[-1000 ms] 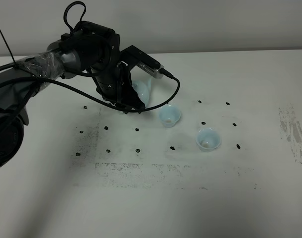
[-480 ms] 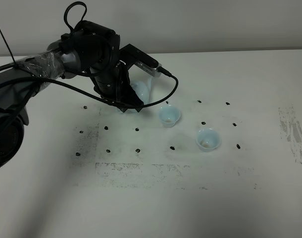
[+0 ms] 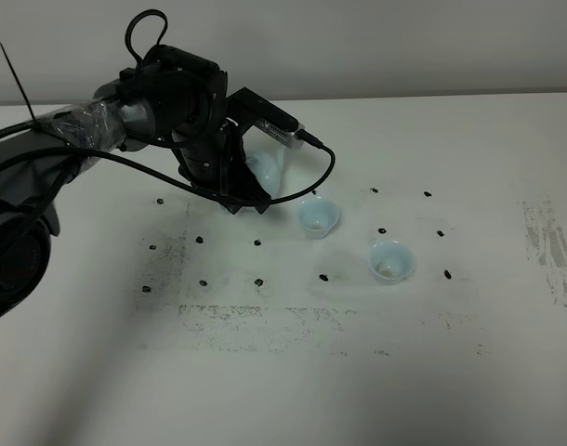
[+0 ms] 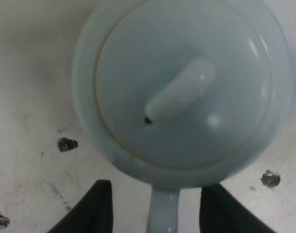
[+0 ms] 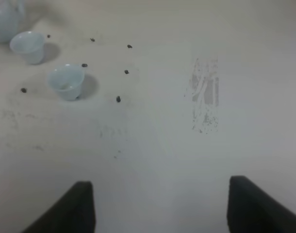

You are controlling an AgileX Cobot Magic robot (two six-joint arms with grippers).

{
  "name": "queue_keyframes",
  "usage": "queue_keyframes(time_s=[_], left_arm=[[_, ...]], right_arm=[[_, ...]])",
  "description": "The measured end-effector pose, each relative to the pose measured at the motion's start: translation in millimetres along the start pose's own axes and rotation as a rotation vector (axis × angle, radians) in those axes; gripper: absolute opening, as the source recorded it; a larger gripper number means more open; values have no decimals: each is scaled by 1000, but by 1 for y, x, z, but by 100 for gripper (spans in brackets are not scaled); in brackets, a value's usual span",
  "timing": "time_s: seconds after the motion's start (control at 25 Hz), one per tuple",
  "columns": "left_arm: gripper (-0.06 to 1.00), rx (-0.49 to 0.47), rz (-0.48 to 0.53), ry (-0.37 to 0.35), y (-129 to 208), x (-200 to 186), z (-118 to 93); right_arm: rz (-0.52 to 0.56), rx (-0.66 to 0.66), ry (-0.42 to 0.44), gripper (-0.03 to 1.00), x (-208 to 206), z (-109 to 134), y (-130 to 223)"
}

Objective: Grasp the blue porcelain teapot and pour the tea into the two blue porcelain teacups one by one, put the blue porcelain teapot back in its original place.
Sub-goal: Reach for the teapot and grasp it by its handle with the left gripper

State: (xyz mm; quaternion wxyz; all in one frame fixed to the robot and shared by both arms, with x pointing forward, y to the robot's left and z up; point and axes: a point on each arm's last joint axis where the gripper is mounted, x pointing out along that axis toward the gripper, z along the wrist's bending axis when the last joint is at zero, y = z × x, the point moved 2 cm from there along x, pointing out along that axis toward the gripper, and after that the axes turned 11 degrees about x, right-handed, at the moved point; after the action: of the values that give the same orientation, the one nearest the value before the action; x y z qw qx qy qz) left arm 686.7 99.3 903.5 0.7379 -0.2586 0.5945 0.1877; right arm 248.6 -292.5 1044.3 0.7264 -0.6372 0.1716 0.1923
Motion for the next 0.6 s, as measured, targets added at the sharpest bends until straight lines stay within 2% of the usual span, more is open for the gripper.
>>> queue_keyframes(time_s=[0.6], left_arm=[[40,10,-11,-5,-1,0,1]], right_arm=[[0,0,0,56,0,0,0]])
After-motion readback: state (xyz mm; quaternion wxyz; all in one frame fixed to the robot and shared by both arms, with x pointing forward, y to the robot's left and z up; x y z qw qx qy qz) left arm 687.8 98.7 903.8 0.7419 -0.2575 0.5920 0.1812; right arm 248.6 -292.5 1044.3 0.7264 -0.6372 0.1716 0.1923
